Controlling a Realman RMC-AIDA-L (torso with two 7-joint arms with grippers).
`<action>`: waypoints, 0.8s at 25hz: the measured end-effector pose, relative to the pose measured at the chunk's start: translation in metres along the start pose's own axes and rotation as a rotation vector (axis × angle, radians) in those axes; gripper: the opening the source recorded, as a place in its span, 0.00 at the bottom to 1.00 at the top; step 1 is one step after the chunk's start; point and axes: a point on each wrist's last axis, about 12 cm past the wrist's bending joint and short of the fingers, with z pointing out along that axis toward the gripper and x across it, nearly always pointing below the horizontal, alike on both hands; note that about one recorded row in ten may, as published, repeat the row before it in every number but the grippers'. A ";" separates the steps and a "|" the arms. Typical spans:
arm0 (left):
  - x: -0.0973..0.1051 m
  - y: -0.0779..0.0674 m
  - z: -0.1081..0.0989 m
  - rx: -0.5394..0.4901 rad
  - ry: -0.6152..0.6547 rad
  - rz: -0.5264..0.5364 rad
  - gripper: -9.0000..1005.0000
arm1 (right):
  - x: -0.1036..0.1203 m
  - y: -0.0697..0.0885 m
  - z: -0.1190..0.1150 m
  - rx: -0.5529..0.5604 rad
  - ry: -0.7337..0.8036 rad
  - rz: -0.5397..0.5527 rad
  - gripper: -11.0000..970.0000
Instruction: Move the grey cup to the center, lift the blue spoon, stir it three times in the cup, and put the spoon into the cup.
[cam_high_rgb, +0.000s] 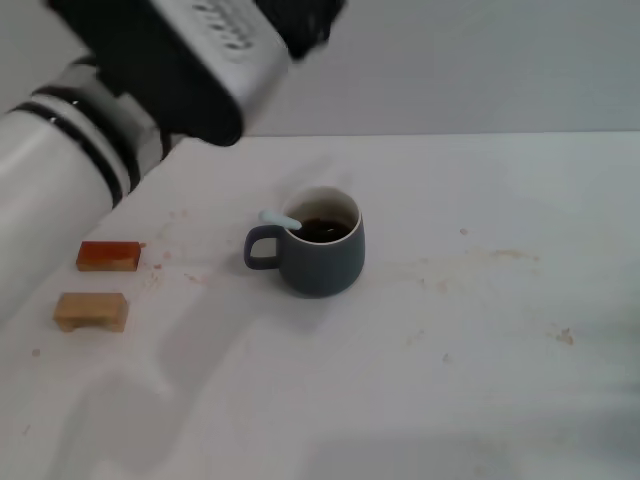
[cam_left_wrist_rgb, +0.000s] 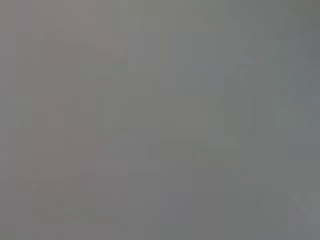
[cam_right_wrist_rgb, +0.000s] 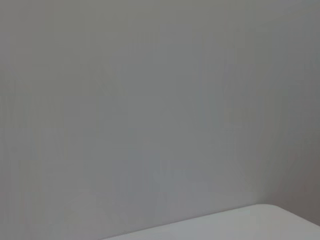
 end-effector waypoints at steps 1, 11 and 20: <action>-0.002 0.000 -0.004 -0.040 -0.039 -0.019 0.47 | 0.000 0.000 0.000 -0.001 0.000 0.000 0.01; 0.029 0.010 -0.070 -0.377 -0.173 -0.272 0.47 | -0.005 0.001 -0.003 -0.017 -0.057 -0.010 0.01; 0.106 0.005 -0.122 -0.510 -0.037 -0.467 0.73 | -0.012 0.006 -0.011 -0.073 -0.136 -0.031 0.01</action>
